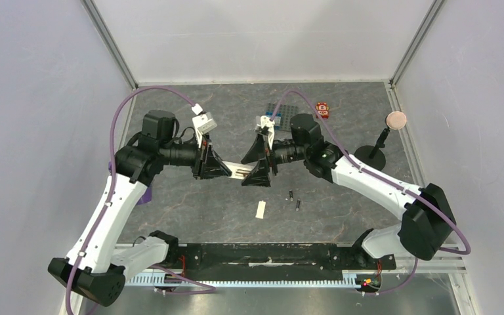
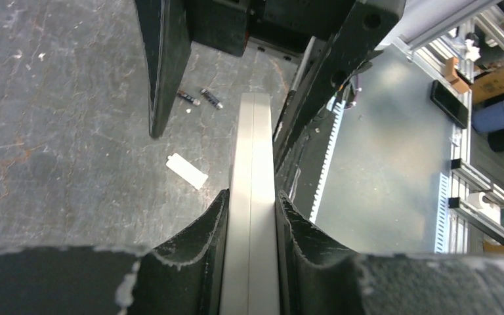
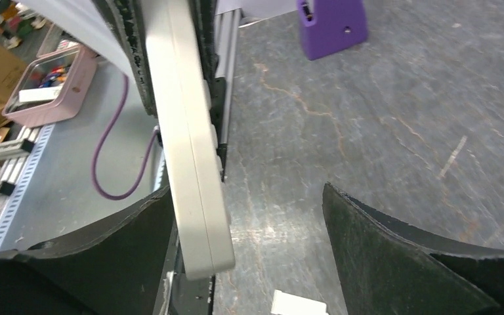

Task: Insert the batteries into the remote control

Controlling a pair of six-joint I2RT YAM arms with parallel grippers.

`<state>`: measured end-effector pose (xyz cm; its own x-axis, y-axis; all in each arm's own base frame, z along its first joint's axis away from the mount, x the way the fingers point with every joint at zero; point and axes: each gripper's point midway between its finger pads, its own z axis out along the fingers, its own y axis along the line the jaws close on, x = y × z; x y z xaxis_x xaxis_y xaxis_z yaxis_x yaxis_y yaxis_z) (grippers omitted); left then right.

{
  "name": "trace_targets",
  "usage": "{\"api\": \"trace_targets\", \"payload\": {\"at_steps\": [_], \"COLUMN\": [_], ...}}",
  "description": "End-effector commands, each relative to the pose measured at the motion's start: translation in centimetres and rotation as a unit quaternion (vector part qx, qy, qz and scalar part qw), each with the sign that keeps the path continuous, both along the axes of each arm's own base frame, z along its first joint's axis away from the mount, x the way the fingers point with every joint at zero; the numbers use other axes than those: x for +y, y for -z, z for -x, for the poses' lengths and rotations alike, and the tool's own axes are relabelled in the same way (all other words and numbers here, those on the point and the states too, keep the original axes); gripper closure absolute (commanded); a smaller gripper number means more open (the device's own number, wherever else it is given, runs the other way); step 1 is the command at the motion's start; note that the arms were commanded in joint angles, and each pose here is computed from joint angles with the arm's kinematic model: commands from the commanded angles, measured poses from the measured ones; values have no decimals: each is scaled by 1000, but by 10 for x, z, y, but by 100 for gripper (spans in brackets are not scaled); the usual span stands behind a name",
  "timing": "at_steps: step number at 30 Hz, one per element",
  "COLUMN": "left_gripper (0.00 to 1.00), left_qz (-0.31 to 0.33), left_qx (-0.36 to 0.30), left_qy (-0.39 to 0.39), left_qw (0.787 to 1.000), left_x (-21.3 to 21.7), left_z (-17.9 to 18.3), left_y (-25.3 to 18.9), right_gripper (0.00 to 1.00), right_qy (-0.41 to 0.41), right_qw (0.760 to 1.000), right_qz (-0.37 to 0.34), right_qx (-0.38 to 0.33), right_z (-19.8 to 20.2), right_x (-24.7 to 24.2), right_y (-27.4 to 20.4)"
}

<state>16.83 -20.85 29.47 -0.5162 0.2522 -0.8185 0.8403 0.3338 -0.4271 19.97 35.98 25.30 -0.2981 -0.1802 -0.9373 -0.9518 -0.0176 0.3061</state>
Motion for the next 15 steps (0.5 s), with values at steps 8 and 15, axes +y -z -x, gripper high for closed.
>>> {"api": "trace_targets", "payload": {"at_steps": [8,15], "left_gripper": [98,71], "left_qz": [30,33], "left_qx": [-59,-63], "left_qy": [60,58], "left_qw": [996,996], "left_x": [1,1], "left_z": [27,27], "left_y": [-33,-39], "right_gripper": [43,80], "right_qy": [-82,-90], "right_qw": [995,994], "right_qz": [-49,-56], "right_qx": [22,31], "right_z": [36,38], "right_x": [11,15], "right_y": [-40,-49]}}
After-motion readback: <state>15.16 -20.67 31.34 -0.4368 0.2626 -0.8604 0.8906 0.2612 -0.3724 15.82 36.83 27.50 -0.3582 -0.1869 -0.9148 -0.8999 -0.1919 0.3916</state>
